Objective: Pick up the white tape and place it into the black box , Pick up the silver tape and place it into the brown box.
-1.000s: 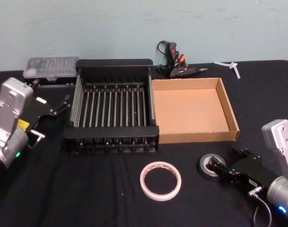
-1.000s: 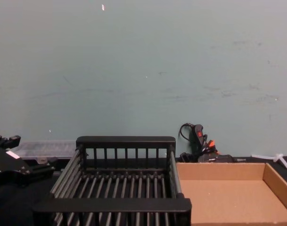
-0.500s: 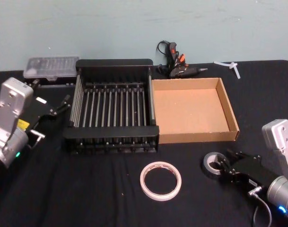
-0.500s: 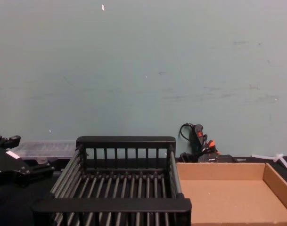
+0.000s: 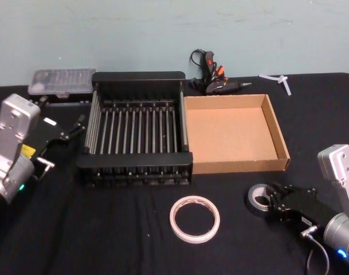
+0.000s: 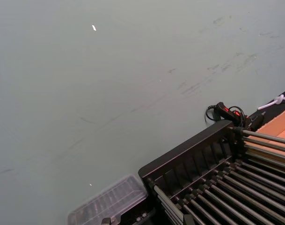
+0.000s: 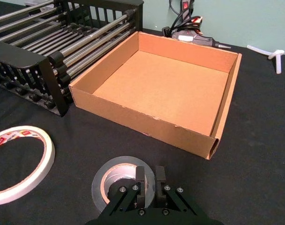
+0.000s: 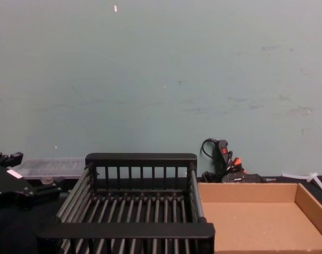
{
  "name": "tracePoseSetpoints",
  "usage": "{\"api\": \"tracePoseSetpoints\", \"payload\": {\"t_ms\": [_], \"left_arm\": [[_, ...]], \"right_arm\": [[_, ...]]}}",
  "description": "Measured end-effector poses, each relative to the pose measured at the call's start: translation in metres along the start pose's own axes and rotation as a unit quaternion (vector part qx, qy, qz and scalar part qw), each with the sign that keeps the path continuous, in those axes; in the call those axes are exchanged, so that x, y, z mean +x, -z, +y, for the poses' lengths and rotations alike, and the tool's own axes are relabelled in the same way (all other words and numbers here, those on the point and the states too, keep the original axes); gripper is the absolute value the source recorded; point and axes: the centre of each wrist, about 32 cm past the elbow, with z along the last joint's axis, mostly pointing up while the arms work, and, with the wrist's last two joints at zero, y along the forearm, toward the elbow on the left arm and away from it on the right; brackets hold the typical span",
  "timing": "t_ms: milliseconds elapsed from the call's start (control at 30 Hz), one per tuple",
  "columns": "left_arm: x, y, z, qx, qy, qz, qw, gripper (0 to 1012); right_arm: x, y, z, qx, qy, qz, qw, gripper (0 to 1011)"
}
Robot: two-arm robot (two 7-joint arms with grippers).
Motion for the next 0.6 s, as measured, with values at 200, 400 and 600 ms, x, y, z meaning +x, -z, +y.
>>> {"api": "tracePoseSetpoints", "payload": {"t_ms": [200,400,600], "left_arm": [[0.0,0.0,0.0,0.0,0.0,0.0,1.0,1001],[0.0,0.0,0.0,0.0,0.0,0.0,1.0,1001],[0.0,0.0,0.0,0.0,0.0,0.0,1.0,1001]], "right_arm": [[0.001,0.0,-0.001,0.007,-0.003,0.001,1.0,133],[0.0023,-0.005,-0.004,0.022,-0.015,-0.006,0.9996,133],[0.0028,-0.015,-0.008,0.047,-0.031,-0.016,0.9983,133]]}}
